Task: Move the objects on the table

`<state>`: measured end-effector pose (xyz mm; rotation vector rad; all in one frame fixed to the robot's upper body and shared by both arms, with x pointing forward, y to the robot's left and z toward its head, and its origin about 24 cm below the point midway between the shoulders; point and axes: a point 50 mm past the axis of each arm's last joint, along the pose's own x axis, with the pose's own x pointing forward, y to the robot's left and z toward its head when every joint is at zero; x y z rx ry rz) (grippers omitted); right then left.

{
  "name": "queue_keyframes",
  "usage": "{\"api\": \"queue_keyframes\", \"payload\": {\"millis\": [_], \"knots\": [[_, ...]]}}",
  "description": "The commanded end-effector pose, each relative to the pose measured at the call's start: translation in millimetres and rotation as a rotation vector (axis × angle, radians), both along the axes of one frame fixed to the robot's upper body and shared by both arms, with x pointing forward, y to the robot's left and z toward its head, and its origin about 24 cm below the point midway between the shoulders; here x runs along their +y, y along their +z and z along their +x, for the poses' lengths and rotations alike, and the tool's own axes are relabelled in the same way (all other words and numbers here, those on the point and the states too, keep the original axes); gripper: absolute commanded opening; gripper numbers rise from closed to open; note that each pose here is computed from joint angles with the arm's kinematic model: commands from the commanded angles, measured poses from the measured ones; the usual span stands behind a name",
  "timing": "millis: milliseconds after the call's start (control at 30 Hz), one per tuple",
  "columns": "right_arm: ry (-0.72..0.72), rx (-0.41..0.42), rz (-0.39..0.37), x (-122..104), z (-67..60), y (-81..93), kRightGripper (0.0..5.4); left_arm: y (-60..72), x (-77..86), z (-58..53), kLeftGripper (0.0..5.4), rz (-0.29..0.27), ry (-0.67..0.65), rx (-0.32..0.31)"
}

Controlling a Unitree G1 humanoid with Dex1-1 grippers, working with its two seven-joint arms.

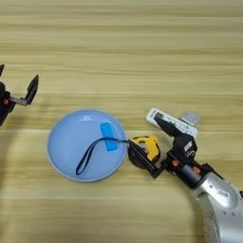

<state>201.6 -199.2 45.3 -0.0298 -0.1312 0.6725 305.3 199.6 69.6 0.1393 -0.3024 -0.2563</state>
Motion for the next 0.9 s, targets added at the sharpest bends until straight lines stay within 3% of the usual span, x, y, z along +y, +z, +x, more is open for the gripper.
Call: {"api": "queue_keyframes", "payload": {"millis": [33, 167, 467, 900], "knots": [[-0.078, -0.028, -0.023, 6, -2.7, -2.2, 5.22, 3.9, -1.3, 1.8, 5.4, 0.0, -0.008, -0.019], [-0.118, -0.009, 0.008, 17, -7.9, -6.9, 5.22, 4.0, -1.1, 2.0, 5.4, -0.001, -0.007, -0.02], [-0.164, 0.001, -0.056, 24, -21.1, -17.3, 5.22, 4.3, -2.0, 2.5, 5.4, -0.004, -0.008, -0.02], [-0.281, 0.013, -0.092, 10, -27.1, -32.7, 5.22, 5.6, -1.9, 3.6, 5.4, -0.008, -0.01, -0.022]]}}
